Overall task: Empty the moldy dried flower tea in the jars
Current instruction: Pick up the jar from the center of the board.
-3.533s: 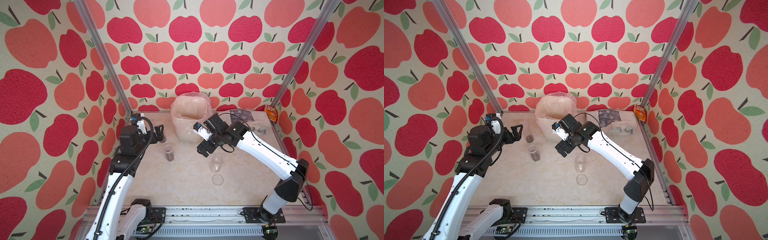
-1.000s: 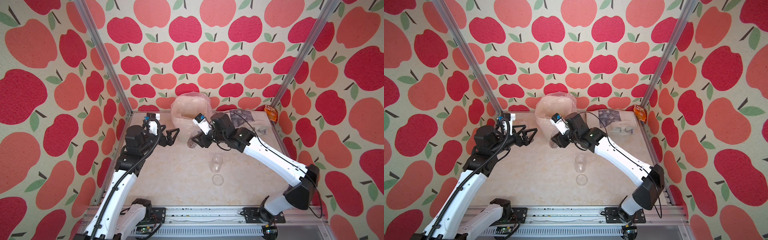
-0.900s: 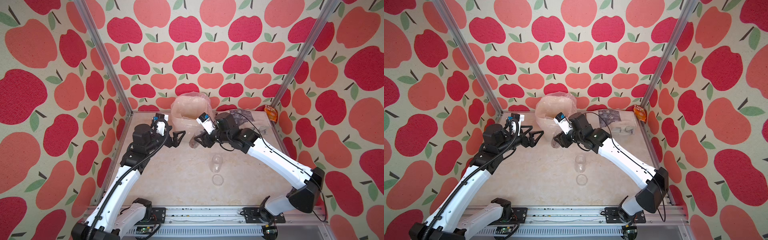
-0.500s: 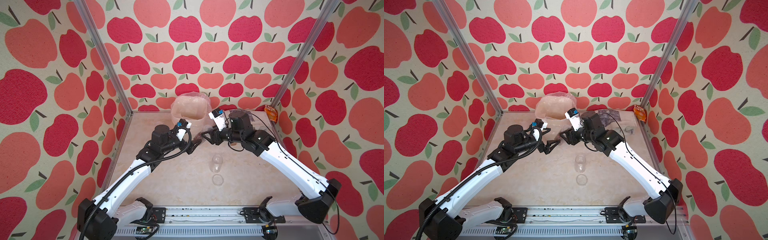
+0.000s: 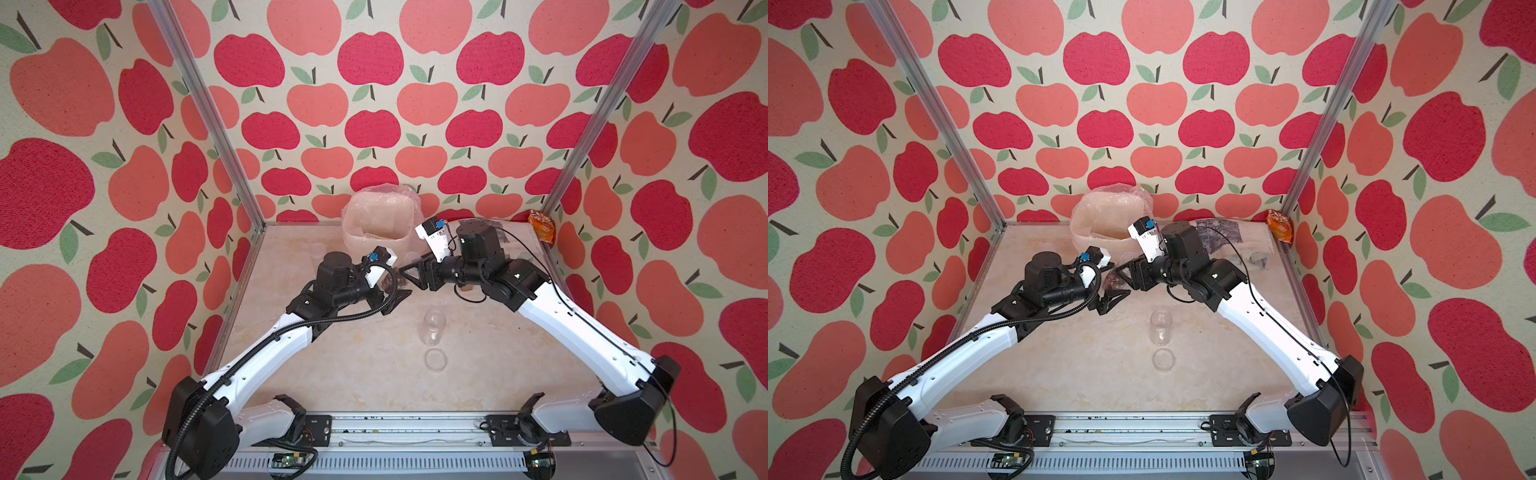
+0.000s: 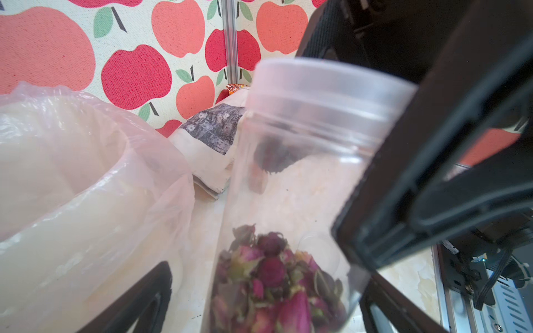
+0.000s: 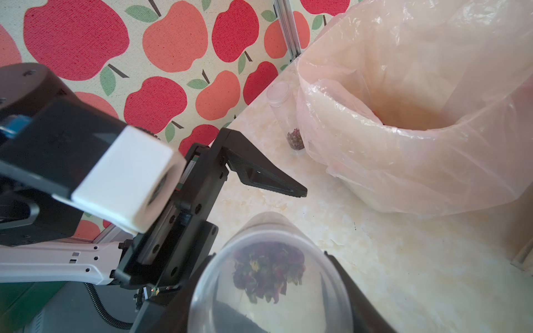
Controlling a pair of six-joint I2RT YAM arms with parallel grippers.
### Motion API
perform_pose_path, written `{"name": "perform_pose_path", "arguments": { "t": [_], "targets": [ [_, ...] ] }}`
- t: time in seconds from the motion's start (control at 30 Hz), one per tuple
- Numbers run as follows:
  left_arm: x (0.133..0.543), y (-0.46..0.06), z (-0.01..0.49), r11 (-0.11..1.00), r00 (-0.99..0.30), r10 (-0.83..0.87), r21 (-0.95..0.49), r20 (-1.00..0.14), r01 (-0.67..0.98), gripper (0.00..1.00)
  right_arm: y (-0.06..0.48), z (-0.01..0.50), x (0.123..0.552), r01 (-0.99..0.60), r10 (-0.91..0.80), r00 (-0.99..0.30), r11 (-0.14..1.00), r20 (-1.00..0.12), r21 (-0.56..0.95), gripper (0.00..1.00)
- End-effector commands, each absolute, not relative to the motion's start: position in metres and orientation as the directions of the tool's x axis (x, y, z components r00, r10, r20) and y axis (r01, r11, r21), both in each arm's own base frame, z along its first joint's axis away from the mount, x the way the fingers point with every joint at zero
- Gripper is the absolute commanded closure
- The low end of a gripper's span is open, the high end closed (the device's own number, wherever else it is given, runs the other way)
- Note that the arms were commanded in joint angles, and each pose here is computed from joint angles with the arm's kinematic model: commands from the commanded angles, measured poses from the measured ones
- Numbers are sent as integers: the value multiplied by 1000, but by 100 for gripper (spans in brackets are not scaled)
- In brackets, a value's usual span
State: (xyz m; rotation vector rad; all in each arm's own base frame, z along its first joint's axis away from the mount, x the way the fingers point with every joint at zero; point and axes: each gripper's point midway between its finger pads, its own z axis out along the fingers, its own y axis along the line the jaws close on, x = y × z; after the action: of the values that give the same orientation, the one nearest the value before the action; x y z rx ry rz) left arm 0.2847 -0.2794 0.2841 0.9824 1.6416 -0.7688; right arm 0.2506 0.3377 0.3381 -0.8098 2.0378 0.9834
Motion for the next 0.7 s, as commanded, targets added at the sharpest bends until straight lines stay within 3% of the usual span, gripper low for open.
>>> {"name": "perform_pose_path", "arguments": {
  "t": [0.0, 0.33, 0.67],
  "targets": [
    [286, -281, 279, 453, -106, 256, 22, -961, 891, 12, 345, 350, 247, -782, -210, -553, 465, -807, 415, 65],
    [284, -282, 272, 436, -98, 277, 34, -956, 899, 42, 350, 346, 248, -783, -228, -565, 452, -793, 427, 64],
    [281, -280, 276, 425, -49, 270, 73, -962, 902, 62, 349, 342, 250, -779, -239, -569, 464, -787, 422, 59]
  ]
}}
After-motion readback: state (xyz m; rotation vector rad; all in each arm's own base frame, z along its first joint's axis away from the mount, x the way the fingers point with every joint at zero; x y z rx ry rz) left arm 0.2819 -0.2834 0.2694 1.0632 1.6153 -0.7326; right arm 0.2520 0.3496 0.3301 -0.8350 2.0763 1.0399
